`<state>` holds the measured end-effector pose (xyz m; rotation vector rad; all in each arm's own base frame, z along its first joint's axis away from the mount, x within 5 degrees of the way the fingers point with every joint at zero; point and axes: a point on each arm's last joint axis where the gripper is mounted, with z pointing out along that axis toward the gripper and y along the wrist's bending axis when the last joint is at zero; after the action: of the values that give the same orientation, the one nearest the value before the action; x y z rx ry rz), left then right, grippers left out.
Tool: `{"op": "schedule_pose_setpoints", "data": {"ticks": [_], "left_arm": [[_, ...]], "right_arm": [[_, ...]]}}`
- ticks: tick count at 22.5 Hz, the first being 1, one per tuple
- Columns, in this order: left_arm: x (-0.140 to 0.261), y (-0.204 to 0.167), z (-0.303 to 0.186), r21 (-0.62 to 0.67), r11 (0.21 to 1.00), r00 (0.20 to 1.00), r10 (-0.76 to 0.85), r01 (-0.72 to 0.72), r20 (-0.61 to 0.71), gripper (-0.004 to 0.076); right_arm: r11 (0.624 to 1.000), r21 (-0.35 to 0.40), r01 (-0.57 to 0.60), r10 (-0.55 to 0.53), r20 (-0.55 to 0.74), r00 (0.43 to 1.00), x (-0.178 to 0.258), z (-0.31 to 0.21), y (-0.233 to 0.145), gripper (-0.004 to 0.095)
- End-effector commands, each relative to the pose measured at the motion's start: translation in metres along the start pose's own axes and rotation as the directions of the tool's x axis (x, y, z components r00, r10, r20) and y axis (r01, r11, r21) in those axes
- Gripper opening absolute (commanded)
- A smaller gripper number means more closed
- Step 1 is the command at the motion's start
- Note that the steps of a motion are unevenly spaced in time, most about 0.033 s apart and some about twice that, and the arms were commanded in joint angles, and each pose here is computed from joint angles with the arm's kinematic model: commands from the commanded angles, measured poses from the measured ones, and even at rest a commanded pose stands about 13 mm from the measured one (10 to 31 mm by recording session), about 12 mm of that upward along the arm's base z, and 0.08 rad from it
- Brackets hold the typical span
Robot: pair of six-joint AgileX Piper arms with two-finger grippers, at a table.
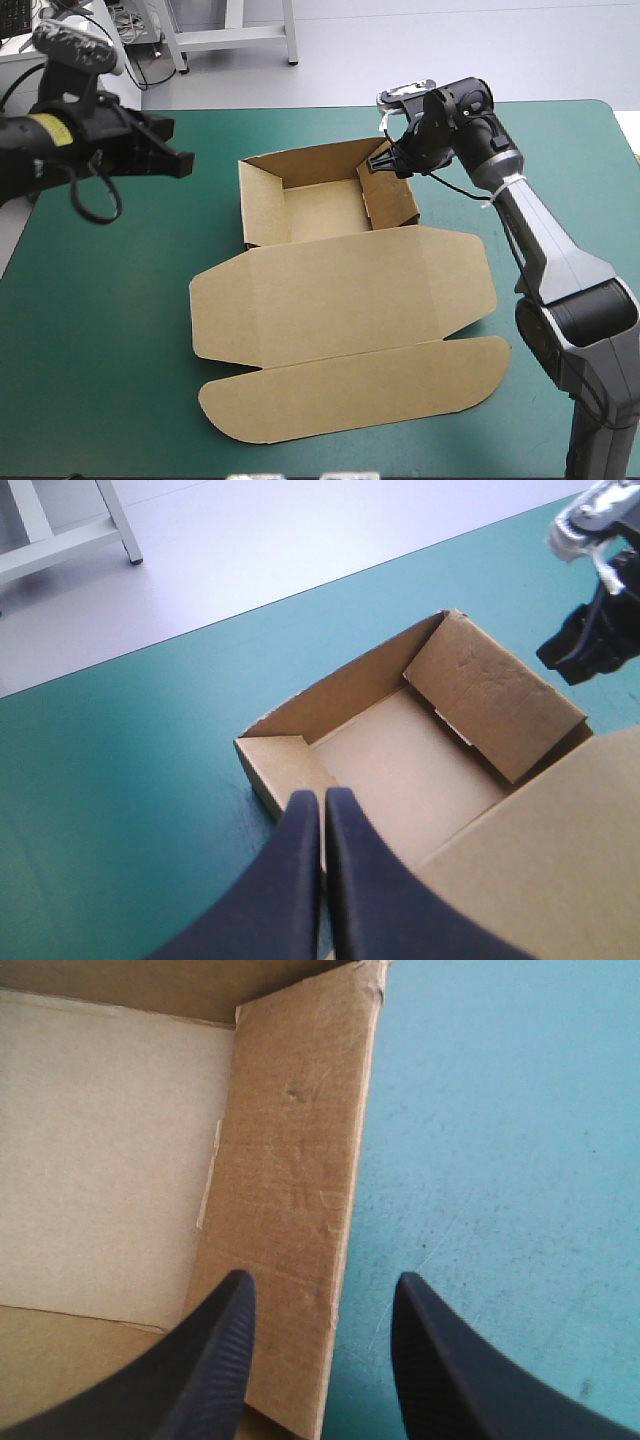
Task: Fold the box
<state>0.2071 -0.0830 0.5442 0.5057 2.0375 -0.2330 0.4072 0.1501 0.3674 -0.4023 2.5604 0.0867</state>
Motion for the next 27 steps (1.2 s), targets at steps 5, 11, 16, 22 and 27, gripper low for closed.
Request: {"op": "schedule_pose_setpoints", "data": {"ticks": [5, 11, 16, 22, 27], "left_arm": [[0.091, -0.002, -0.042, -0.101, 0.995, 0.998, 0.0, -0.006, -0.056, -0.0008], [0.191, -0.012, -0.041, -0.1, 0.993, 0.995, -0.073, 0.066, -0.067, -0.0008], [0.286, -0.021, -0.049, -0.103, 0.987, 0.992, -0.126, 0.124, -0.014, -0.0008], [0.332, -0.025, -0.068, -0.107, 0.974, 0.975, -0.185, 0.199, 0.127, -0.0008], [0.337, -0.024, -0.071, -0.132, 0.97, 0.974, -0.188, 0.205, 0.126, -0.0008]], "right_arm": [[1.0, 0.013, 0.01, -0.009, -0.039, 0.999, -0.002, 0.027, -0.001, 0.0408], [1.0, 0.012, -0.018, 0.019, -0.092, 0.996, 0.001, 0.059, 0.001, 0.0352], [0.999, 0.04, -0.007, 0.01, -0.095, 0.995, 0.001, 0.064, -0.001, -0.0013], [0.984, 0.166, -0.07, 0.087, -0.098, 0.991, 0.003, 0.056, -0.065, -0.0019], [0.943, 0.267, -0.2, 0.226, -0.069, 0.972, 0.019, 0.035, -0.157, -0.0019]]}}
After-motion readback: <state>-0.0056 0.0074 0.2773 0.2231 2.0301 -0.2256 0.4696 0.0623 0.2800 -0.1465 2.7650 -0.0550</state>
